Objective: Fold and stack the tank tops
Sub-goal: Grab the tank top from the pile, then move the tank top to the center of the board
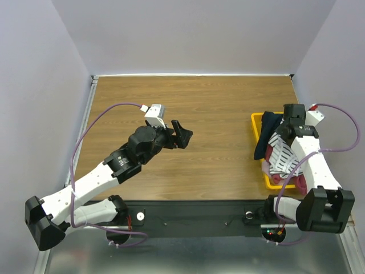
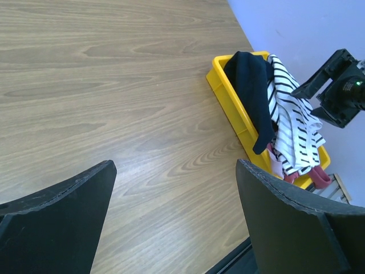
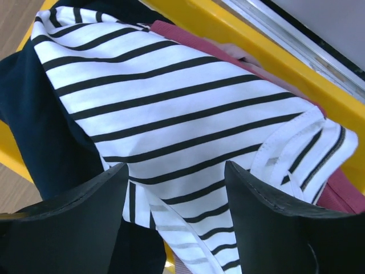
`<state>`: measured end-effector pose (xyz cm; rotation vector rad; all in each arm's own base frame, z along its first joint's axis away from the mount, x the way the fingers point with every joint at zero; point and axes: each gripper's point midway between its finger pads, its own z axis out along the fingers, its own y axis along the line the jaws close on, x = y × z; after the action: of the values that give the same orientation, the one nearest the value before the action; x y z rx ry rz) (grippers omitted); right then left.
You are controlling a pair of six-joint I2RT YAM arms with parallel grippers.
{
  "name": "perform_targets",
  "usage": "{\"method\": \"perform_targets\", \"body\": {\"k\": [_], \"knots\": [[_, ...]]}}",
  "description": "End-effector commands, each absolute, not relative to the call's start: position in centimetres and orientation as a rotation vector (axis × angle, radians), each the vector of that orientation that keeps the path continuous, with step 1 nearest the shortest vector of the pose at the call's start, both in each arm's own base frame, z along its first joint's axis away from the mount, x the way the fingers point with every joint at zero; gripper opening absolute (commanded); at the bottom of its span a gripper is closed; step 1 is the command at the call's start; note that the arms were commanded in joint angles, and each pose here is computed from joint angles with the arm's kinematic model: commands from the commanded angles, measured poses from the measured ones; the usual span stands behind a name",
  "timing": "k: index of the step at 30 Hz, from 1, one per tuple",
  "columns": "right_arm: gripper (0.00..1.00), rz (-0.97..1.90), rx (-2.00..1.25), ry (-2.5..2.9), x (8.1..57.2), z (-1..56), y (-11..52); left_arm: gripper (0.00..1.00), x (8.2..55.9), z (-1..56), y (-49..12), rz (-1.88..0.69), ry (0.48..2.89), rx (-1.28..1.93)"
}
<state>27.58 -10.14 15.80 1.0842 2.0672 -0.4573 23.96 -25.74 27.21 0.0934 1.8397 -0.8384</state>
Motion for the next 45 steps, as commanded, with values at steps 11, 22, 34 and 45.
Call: {"method": "perform_targets", "body": {"k": [11,22,34,45], "knots": [[0.61,-0.342,1.1,2.037,30.5,15.1,-9.4,0.98,24.0,30.5,-25.6,-0.89,1.74,0.096],[0.21,-0.337,1.084,2.032,30.7,15.3,-9.4,0.98,24.1,30.6,-25.5,-0.889,1.738,0.093],[0.0,-0.161,0.956,1.92,32.0,25.6,-8.0,0.98,24.0,31.2,-25.1,-0.897,1.719,0.076],[0.0,0.355,0.541,1.834,37.2,40.8,7.8,0.98,24.7,33.1,-23.0,-0.857,1.675,-0.031]]}}
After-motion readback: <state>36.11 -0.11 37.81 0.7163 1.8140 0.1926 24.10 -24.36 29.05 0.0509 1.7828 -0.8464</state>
